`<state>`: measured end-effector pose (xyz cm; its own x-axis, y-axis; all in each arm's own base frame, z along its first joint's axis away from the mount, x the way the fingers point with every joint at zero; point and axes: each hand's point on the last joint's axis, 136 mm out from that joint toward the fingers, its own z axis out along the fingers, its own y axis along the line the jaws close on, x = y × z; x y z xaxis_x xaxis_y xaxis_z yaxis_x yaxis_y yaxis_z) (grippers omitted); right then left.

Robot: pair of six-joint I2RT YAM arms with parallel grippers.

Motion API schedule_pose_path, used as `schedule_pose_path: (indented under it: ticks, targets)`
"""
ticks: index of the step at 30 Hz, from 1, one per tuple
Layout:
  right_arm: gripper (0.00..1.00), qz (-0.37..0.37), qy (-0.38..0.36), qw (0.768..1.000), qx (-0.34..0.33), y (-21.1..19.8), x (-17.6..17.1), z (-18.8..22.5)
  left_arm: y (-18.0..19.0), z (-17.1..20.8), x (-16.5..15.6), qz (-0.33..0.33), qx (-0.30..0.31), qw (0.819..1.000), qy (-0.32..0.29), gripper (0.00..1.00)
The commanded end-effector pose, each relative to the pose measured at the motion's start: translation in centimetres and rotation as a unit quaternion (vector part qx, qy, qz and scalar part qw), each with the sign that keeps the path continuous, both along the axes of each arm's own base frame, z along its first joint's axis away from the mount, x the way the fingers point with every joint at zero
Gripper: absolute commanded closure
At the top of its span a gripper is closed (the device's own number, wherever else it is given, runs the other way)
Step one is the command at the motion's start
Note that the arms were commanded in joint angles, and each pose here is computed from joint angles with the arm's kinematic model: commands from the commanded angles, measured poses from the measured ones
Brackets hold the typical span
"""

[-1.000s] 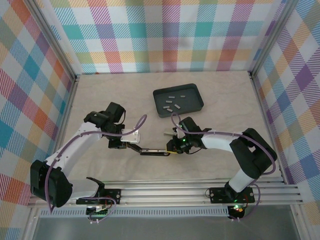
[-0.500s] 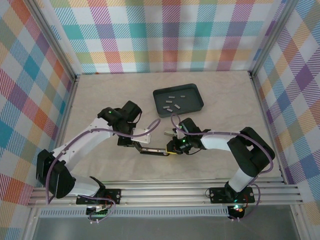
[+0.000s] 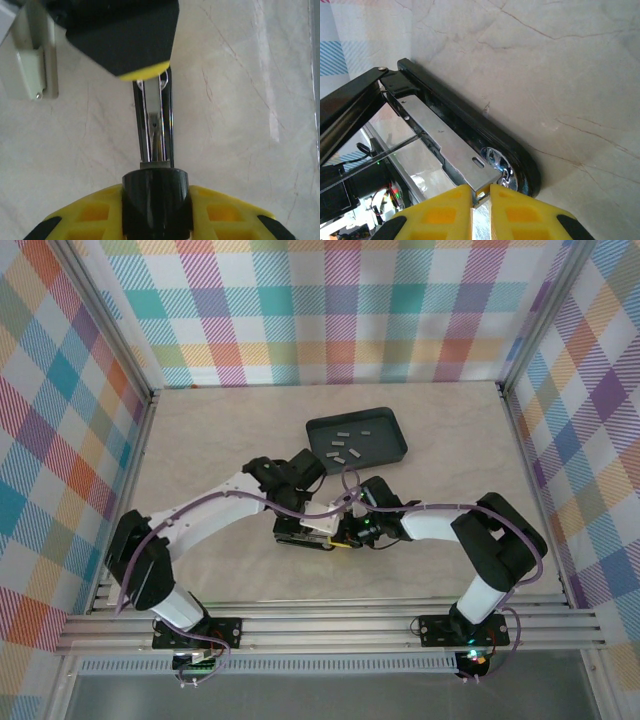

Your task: Load the staples into the stapler

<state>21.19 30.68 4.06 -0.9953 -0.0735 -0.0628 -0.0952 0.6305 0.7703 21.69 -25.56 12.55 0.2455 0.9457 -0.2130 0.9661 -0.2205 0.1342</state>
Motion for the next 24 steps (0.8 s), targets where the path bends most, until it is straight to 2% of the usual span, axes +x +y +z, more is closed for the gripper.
schedule_pose_path:
  ticks: [1,12,20,24]
  targets:
    - [0.86,-0.001,-0.006,1.000,0.004,0.3,-0.1,-0.5,-5.1,1.1,0.0,-0.025,-0.087,0.996,0.008,0.95]
    - [0.81,-0.014,-0.025,0.999,0.020,-0.4,0.0,0.2,-7.6,-2.4,-0.1,-0.022,-0.062,0.997,0.038,1.00]
    - [0.71,-0.033,-0.039,0.998,0.022,-1.9,-0.3,0.8,-8.2,-4.4,0.1,-0.002,-0.046,0.998,0.048,1.00]
    - [0.70,-0.045,-0.032,0.998,0.008,-3.2,-0.8,0.5,-8.2,-5.3,0.4,0.019,-0.033,0.998,0.056,1.00]
